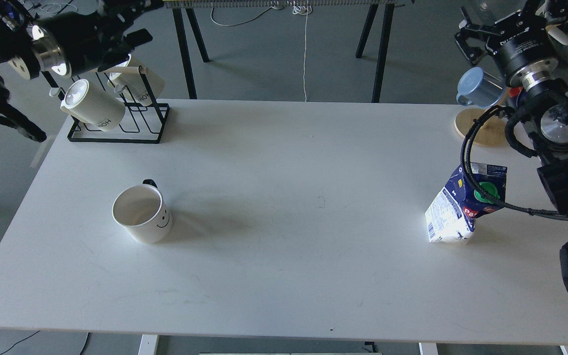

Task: Place cup and milk with both arms
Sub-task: 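Move the left gripper down toward the white mug's rim, then grasp the white mug by its rim with the left gripper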

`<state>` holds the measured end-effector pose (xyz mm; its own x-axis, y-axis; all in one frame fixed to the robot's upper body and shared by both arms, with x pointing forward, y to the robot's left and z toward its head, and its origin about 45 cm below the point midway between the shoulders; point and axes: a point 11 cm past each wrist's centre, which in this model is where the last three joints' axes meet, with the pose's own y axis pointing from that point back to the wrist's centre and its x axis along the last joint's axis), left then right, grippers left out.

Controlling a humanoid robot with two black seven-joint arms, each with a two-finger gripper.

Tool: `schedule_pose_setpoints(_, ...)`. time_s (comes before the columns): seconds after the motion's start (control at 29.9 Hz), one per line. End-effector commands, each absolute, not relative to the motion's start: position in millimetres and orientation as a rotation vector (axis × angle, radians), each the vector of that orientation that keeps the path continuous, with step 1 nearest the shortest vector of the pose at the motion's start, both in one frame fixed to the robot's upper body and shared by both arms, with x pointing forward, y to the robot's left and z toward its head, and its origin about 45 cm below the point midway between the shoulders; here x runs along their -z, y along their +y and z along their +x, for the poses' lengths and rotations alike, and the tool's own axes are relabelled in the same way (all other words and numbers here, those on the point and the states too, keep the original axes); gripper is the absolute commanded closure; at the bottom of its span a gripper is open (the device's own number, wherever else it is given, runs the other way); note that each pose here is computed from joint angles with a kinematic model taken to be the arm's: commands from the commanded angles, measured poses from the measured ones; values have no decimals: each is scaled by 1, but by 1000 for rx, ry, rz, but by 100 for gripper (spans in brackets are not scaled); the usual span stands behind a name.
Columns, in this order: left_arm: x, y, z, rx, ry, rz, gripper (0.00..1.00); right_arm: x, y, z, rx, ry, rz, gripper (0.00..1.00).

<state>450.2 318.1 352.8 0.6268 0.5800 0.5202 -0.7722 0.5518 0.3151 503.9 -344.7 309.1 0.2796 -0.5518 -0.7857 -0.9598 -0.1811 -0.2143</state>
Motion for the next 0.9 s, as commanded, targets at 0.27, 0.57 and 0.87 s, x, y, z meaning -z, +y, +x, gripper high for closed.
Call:
schedule_pose_setpoints(0.27, -292, 327, 385, -465, -630, 1042, 22, -310, -345, 505, -734, 1358, -1821, 1)
schedule_pose_setpoints(0.57, -251, 365, 357, -392, -602, 1212, 22, -311, -342, 506, -734, 1350, -1824, 1)
schedule_pose_setpoints(0.87, -227, 391, 323, -362, -508, 1261, 22, -314, -341, 506, -731, 1342, -1827, 1)
